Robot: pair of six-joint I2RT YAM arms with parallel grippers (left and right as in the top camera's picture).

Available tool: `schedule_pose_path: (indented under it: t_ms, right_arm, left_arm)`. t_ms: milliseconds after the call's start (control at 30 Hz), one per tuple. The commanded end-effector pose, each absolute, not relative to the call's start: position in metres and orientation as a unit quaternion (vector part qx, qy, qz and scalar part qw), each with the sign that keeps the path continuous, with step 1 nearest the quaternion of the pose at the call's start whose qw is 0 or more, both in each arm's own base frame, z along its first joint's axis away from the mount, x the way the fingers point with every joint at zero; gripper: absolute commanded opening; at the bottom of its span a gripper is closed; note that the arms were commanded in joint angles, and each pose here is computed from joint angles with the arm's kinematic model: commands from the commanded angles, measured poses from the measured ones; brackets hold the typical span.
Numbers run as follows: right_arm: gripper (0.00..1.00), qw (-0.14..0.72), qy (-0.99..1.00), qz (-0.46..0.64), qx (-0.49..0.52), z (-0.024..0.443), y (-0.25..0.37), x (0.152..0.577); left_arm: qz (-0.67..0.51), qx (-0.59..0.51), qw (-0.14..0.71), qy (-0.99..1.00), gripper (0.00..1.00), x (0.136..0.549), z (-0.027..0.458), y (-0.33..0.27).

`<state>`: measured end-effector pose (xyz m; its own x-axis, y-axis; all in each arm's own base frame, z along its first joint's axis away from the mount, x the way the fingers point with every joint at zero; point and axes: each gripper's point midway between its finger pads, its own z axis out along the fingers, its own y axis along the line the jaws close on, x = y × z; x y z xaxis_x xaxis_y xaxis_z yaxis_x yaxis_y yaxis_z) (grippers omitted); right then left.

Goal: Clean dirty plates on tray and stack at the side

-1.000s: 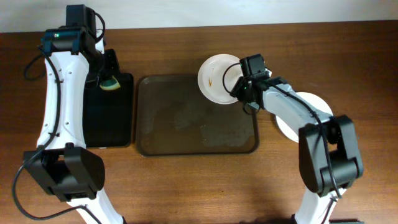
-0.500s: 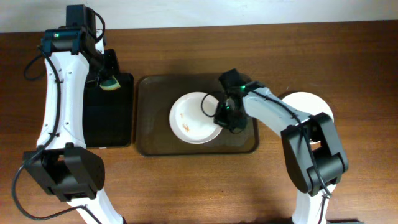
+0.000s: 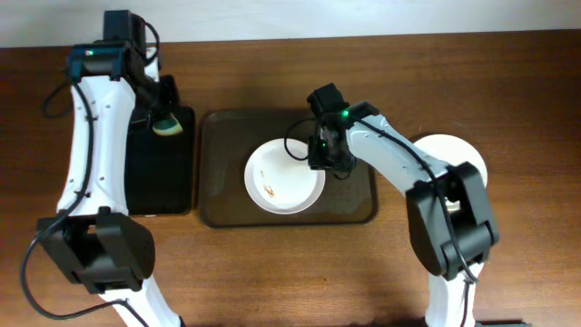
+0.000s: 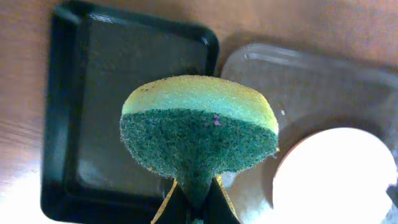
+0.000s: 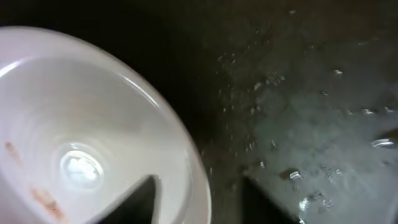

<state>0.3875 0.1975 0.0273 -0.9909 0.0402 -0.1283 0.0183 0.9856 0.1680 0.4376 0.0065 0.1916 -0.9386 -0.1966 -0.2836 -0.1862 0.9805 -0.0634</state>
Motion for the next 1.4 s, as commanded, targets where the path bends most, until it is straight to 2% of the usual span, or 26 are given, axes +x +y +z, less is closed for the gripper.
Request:
schedule_pose_path:
  t_ms: [0,33,67,100,233,333,400,567,667,733,933,1000,1067,1233,1300,1367]
  right_arm:
    - [0.30,0.062,0.995,0.071,-0.023,0.008,0.196,0.392]
    - [0.24,0.066,0.995,0.072,-0.034,0.007,0.197,0.394]
    - [0.11,0.070,0.994,0.074,-0.034,0.008,0.198,0.396]
    - [0.04,0.072,0.994,0.076,-0.031,0.008,0.199,0.397]
    - [0.04,0.042,0.990,0.074,0.115,0.003,0.196,0.386]
    - [0.04,0.038,0.990,0.069,0.118,-0.003,0.200,0.378]
    - [0.04,0.036,0.990,0.067,0.118,-0.006,0.199,0.376]
    - [0.04,0.037,0.990,0.068,0.118,-0.007,0.199,0.376]
    - [0.04,0.037,0.990,0.067,0.116,-0.007,0.199,0.376]
    - [0.04,0.039,0.990,0.065,0.116,-0.007,0.198,0.376]
    - [0.04,0.042,0.991,0.059,0.116,-0.008,0.196,0.377]
    - [0.04,0.043,0.991,0.058,0.117,-0.008,0.196,0.377]
    - [0.04,0.042,0.991,0.058,0.117,-0.009,0.195,0.377]
    - [0.04,0.038,0.991,0.052,0.117,-0.014,0.193,0.372]
    - [0.04,0.039,0.991,0.053,0.117,-0.013,0.193,0.373]
    - [0.04,0.039,0.991,0.053,0.117,-0.013,0.193,0.373]
  left_arm:
    - [-0.028,-0.069,0.118,0.990,0.01,0.428,0.168,-0.015]
    - [-0.028,-0.067,0.112,0.991,0.01,0.427,0.161,-0.016]
    - [-0.029,-0.066,0.105,0.992,0.01,0.424,0.154,-0.018]
    - [-0.036,-0.066,0.099,0.992,0.01,0.422,0.149,-0.020]
    - [-0.079,-0.048,0.105,0.990,0.01,0.428,0.138,-0.045]
    - [-0.086,-0.005,0.130,0.988,0.01,0.437,0.113,-0.077]
    - [-0.092,0.085,0.139,0.982,0.01,0.430,0.081,-0.118]
    - [-0.097,0.193,0.166,0.962,0.01,0.413,0.032,-0.183]
    - [-0.085,0.184,0.161,0.966,0.01,0.419,0.005,-0.185]
    - [-0.036,0.133,0.137,0.981,0.01,0.417,-0.020,-0.166]
    - [0.019,0.051,-0.005,0.998,0.01,0.353,-0.028,-0.125]
    - [0.014,0.046,0.012,0.999,0.01,0.363,-0.028,-0.124]
    - [-0.002,0.044,0.065,0.997,0.01,0.389,-0.026,-0.133]
    - [-0.025,0.054,0.243,0.968,0.01,0.471,0.001,-0.153]
    - [-0.032,0.052,0.267,0.962,0.01,0.481,0.006,-0.157]
    - [-0.028,0.053,0.251,0.966,0.01,0.475,0.002,-0.154]
